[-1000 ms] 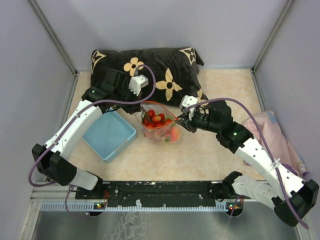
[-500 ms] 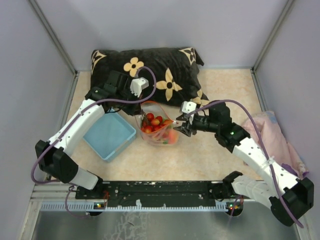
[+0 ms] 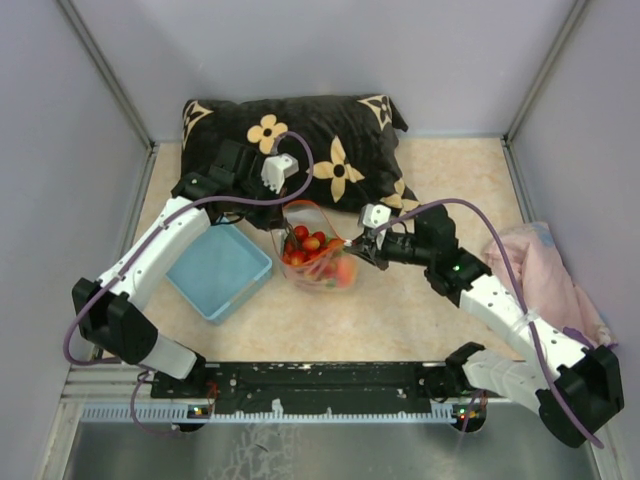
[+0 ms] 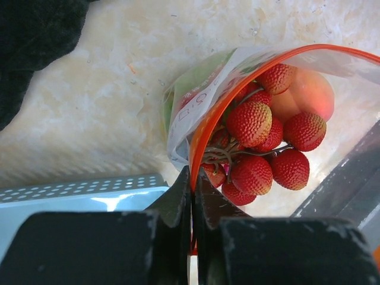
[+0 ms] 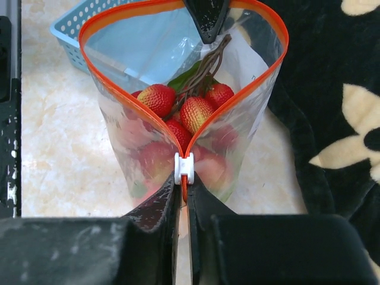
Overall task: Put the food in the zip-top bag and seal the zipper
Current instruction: Zip the zipper food storage bag at the center of the board.
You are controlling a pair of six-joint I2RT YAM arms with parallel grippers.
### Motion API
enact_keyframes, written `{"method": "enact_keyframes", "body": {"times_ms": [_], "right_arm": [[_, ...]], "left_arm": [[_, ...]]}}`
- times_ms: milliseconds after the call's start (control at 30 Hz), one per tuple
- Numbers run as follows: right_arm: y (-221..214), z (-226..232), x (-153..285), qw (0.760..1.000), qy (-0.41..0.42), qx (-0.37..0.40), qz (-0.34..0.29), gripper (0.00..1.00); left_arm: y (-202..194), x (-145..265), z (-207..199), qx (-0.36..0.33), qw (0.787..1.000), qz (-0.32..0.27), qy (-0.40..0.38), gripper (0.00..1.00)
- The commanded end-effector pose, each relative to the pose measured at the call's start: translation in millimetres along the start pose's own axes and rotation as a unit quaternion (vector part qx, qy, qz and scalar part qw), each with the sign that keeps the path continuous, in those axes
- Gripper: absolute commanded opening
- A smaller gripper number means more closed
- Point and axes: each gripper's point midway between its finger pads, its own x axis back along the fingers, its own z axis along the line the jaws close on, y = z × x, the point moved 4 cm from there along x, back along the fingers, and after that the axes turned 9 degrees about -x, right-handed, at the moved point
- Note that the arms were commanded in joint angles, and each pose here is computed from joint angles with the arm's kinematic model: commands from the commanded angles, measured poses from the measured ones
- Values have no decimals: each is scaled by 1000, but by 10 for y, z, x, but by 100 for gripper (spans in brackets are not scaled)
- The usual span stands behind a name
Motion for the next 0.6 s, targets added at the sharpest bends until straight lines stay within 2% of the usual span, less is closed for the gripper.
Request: {"method": "enact_keyframes", "body": {"times_ms": [0,100,200,400,567], "right_arm": [[269,-92,43,998,-19,35,-42,3],[351,-100,81,998,-20,46,-41,0],[410,-77,96,998,-7,50,-33,0],[467,-65,112,998,1,53,-26,0],[511,-48,131,998,5,54,-26,0]], "left_arm": [[156,119,29,-5,999,-28,16,10],[310,263,38,-14,997,-65,34,33],[516,435,11,-33,991,-118,43,46],[755,536,-356,-106,980,-169,-21,57],[899,590,-695,-170,953,-236,-83,69]]}}
